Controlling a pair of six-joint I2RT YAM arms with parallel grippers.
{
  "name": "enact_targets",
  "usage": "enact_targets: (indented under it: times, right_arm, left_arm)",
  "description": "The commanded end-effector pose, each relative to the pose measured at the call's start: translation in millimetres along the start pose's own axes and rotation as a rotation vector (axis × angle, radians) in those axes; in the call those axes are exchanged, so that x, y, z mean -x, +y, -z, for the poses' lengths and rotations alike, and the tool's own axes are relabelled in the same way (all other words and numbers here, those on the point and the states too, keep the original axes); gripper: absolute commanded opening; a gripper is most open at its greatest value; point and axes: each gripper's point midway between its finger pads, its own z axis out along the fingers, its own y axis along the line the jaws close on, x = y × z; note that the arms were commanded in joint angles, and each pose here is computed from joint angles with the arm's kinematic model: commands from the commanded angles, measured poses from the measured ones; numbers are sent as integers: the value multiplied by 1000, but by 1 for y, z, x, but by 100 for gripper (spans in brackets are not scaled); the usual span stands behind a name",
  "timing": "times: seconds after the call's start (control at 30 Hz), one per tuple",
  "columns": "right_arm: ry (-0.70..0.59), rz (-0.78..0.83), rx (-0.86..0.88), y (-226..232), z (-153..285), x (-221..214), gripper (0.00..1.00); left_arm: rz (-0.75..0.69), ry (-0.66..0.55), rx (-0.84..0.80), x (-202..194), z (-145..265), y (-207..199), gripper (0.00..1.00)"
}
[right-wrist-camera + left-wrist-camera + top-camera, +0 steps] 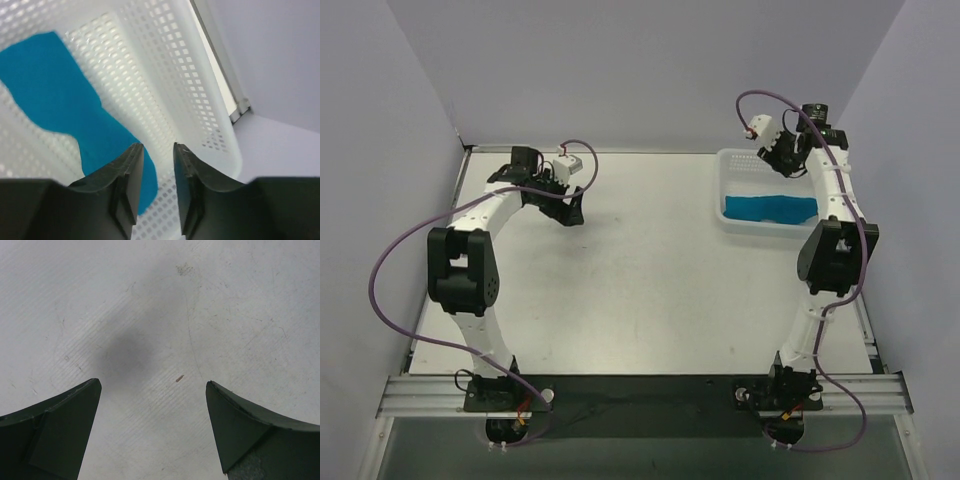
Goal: Roll the t-shirts
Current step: Place the T-shirt in the bin, then reset both arms
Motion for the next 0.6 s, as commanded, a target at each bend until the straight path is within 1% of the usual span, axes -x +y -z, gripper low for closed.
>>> enact_targets:
  times: [0.0,0.07,0.1,0.3,0.47,0.53,0.57]
  right_arm:
    - [70,-314,-3,1,-42,-22,18]
    - [72,-320,-30,-6,-52,-23,12]
    - [86,-315,-17,-2,-60,-29,9]
    - [161,-277,3,11,-89,-55,8]
    - [217,-231,37,26,-95,-70,8]
    - [233,-213,70,40,-93,-75,6]
    - [236,-188,86,45,-92,-77,3]
  left_arm:
    - [-26,-98,-15,36,21,-9,97]
    - [-25,-97,-13,35,24,-12,97]
    - [-21,-90,-17,32,23,-13,97]
    - [-8,-58,-10,17,23,-15,97]
    - [-16,-46,-6,11,23,-18,97]
    - [-19,-45,-2,11,23,-18,97]
    - [-22,-47,-2,12,24,-19,97]
